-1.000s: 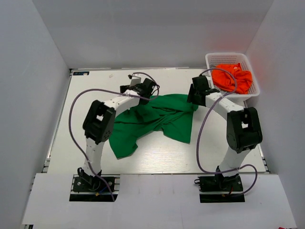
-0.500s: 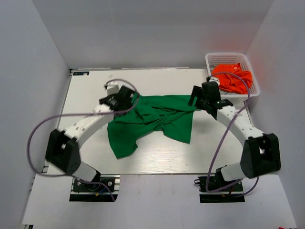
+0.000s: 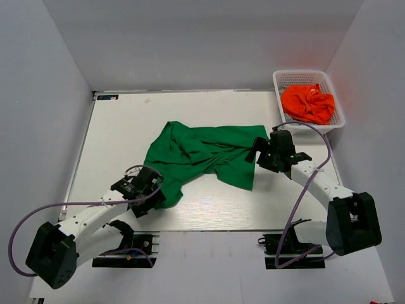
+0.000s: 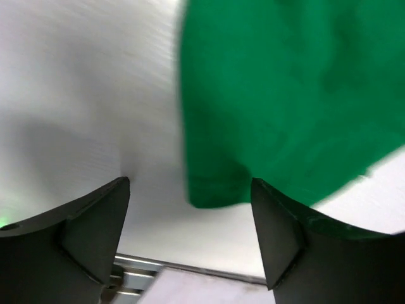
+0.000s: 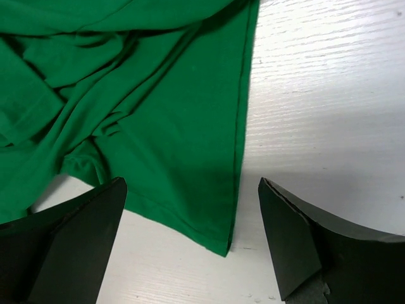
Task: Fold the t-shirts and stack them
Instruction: Flatten out the tshirt
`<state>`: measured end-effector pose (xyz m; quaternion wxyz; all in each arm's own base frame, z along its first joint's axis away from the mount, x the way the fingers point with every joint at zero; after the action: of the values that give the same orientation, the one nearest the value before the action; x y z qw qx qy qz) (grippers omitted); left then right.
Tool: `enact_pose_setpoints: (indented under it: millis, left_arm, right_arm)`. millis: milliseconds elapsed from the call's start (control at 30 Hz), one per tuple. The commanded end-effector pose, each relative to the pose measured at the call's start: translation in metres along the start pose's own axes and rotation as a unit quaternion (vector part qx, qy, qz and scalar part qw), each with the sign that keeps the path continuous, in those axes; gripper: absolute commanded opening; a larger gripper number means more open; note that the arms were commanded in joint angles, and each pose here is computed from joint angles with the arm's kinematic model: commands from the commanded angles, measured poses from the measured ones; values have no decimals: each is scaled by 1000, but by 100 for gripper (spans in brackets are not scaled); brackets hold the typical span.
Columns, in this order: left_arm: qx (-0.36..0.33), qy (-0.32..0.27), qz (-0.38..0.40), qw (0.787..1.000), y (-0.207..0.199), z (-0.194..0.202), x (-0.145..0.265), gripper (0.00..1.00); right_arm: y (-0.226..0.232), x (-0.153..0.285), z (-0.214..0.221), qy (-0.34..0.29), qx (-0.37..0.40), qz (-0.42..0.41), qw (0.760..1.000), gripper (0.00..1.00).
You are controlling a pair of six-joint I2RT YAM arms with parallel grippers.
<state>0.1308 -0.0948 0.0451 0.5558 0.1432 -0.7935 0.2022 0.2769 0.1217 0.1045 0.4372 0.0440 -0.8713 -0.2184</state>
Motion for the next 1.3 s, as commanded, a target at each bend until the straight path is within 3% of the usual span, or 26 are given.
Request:
enact_pose_setpoints:
  millis: [0, 133, 233, 267, 300, 367, 600, 733, 833, 967, 1000, 1133, 1267]
  left_arm:
    - [13, 41, 33, 999, -14, 13, -6, 82]
    - [-9, 40, 3, 999, -13, 9, -15, 64]
    - [-15, 33, -9, 999, -13, 6, -18, 43]
    - [-14, 31, -5, 999, -14, 5, -19, 34]
    - [-14, 31, -6, 999, -15, 5, -20, 16]
    - [-23, 28, 0, 999, -17, 3, -21, 0]
    - [-34, 9, 23, 999, -25, -5, -17, 0]
    - [-34, -12, 38, 999, -29, -11, -12, 0]
    - [-34, -33, 51, 998, -33, -19, -9, 0]
    - [-38, -61, 71, 995, -47, -33, -1, 0]
    - [-43, -64, 76, 994, -51, -36, 2, 0]
    - [-51, -101, 109, 988, -69, -55, 19, 0]
    - [-36, -179, 124, 975, -86, -94, 61, 0]
  right_arm:
    - [8, 1, 5, 11, -9, -31, 999, 90]
    - [-1, 2, 24, 42, -8, -23, 999, 90]
    - [-11, 4, 42, 72, -8, -7, 997, 90]
    - [-14, 5, 48, 82, -10, -4, 997, 90]
    - [-17, 6, 55, 93, -11, -2, 996, 90]
    - [-17, 6, 67, 116, -6, -16, 993, 90]
    - [-20, -9, 93, 167, -22, -21, 985, 90]
    - [-13, -20, 98, 176, -23, -37, 983, 79]
    - [-8, -26, 104, 192, -21, -46, 980, 62]
    - [-10, -30, 106, 187, -17, -33, 982, 16]
    - [-9, -30, 106, 185, -16, -32, 982, 0]
    - [0, -28, 87, 148, -2, -35, 988, 0]
    - [26, -11, 31, 58, 34, -41, 997, 0]
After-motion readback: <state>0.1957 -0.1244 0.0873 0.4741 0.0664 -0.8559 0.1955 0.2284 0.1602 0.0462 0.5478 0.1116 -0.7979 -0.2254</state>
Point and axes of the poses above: each gripper's point midway between its finger pads, its own x axis back along the fingers, its own y axis along the line the jaws close on, z = x × y, the point moved 3 cm from there along x, back along the fingers, and after that the axes turned 2 degrees about -x, right-handed, at the moved point
